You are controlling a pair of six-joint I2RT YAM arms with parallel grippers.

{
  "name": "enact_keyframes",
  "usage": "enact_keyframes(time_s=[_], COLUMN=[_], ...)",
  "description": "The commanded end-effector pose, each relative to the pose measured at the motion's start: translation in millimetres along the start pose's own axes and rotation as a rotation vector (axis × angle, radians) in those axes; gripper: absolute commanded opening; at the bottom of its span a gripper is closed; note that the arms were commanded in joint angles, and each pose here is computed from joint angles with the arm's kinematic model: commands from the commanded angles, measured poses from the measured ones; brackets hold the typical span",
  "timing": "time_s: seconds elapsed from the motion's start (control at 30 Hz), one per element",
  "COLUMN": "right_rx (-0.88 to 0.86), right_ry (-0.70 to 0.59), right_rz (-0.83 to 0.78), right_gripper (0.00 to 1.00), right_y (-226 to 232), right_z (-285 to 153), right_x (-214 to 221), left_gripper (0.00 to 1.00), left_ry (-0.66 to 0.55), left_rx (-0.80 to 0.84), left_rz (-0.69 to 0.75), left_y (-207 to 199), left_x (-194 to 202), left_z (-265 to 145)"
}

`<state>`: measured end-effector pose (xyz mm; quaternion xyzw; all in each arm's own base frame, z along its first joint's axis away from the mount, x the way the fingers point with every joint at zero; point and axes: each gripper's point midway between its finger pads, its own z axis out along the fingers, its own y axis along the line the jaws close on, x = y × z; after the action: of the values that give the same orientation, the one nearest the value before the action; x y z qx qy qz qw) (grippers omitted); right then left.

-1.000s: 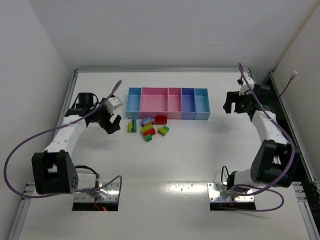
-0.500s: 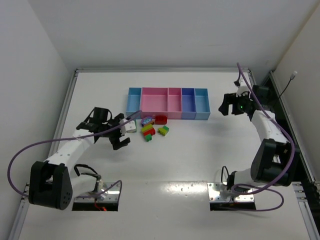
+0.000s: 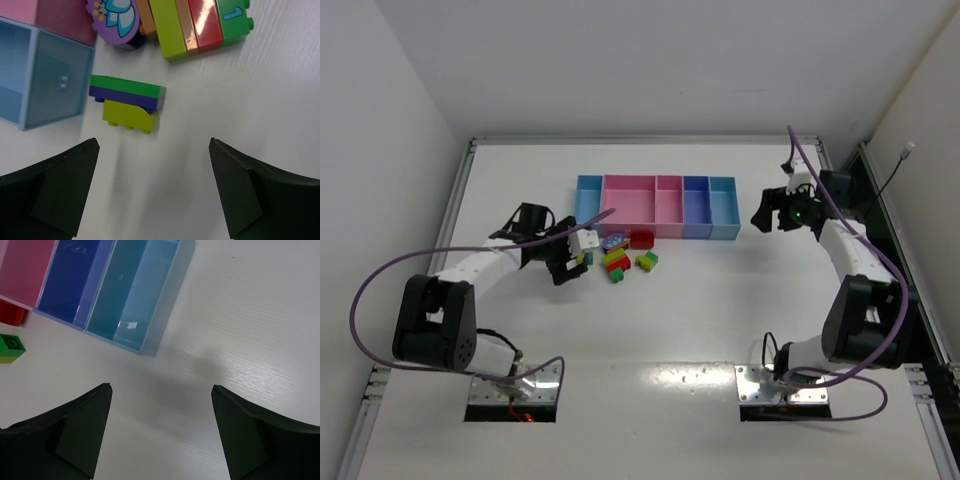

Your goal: Sort the legos into containers by color

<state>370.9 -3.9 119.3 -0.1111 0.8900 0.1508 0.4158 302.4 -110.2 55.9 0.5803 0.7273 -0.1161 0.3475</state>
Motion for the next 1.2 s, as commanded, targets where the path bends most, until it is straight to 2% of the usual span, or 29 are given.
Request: enact_keyframes(time_s=[0.0,0.73,0.9,1.07,1.17], right_rx=[-0.032,-0.053,-0.055,-0.048,-0.050], right_ry=[-0.047,-0.030,-0.023,-0.013,-0.005], right_rz=[-0.039,-0.051,-0.056,-0.051,-0.046], right_gripper=[0.83,0.79,0.79,0.78,0.78], right_y=[2.0,-0.4,-1.5,-3.6,-4.3], right_z=[4.8,14.8,17.0,18.1,20.2], right_x=[-21.2,-27.4,-24.9,-24.0,-21.5], left_gripper=[0.99,0.95,0.86,0.66,0.66], left_ry=[-0.070,-0.004,0.017,0.044,0.045], left_rx=[-0.020,0.100,0.120,0.154,0.154], left_rz=[0.079,0.089,0.082,0.067,0.067], left_y=[24.3,35.7,31.7,25.6,25.5], left_x=[-26.0,-10.5,-2.7,6.0,6.1], left_z=[4.3,34.9,39.3,43.2,43.2])
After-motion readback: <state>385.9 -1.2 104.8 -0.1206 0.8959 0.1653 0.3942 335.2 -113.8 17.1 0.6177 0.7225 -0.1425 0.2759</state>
